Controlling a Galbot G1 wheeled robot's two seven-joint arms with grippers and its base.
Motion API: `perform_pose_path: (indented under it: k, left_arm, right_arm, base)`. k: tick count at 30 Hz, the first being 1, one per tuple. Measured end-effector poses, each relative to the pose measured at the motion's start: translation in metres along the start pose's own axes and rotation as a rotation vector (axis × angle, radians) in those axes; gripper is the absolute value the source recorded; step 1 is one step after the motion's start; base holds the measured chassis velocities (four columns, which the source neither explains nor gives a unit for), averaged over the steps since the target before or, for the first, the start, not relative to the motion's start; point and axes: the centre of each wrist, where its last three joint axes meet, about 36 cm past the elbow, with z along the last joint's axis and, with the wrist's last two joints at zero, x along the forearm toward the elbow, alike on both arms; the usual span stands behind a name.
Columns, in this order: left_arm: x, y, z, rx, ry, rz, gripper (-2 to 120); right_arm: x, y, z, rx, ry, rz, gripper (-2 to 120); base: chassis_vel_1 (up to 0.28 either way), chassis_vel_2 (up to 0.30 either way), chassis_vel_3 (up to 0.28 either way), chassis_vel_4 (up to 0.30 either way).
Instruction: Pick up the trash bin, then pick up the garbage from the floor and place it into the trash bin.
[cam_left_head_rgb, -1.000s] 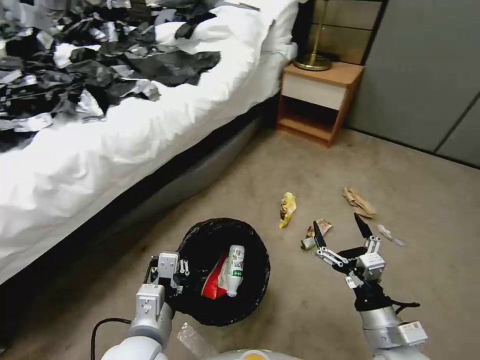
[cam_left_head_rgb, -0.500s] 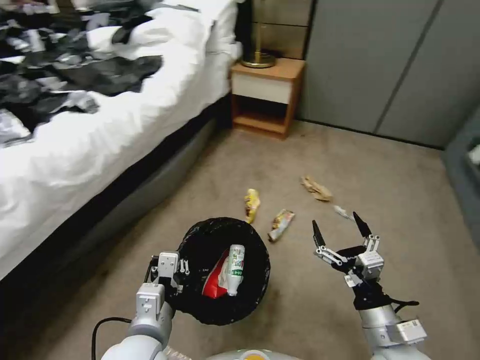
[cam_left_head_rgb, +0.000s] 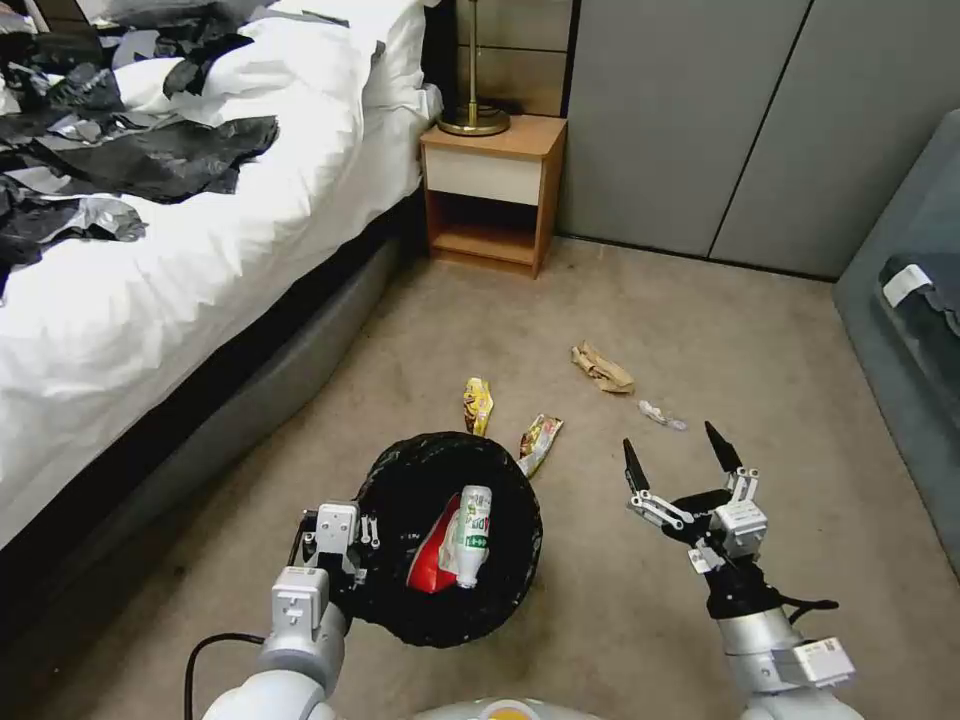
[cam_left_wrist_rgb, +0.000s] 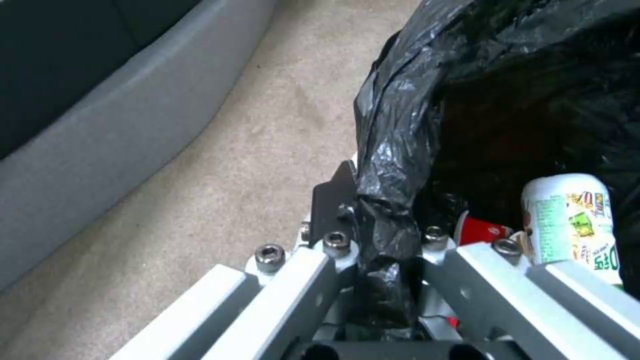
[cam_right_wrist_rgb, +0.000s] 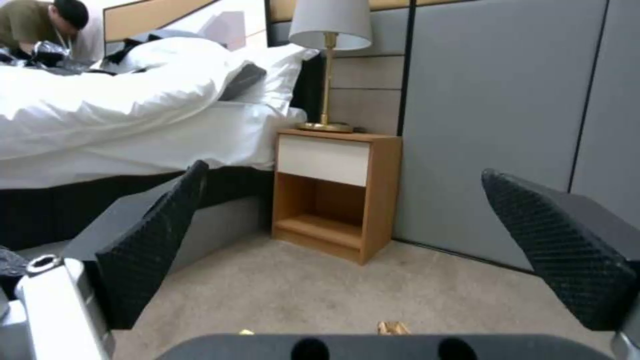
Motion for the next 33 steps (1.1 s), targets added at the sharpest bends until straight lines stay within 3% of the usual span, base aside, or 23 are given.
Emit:
perform_pose_path:
  k: [14,33]
  left_arm:
    - [0.001,0.0,0.0,0.0,0.0,0.0,1]
    - [-0.003,0.002,-0.002,-0.002,-0.003,-0.001,1]
  right_arm:
    - [-0.005,-0.002,-0.002,0.005,-0.009,-0.004,98]
    - [-0.012,-0.004,-0.003,0.007,-0.014,-0.004,97]
  base:
    - [-0.036,0.03,0.03,-0.032]
    - [-0.198,0.201,0.205,-0.204]
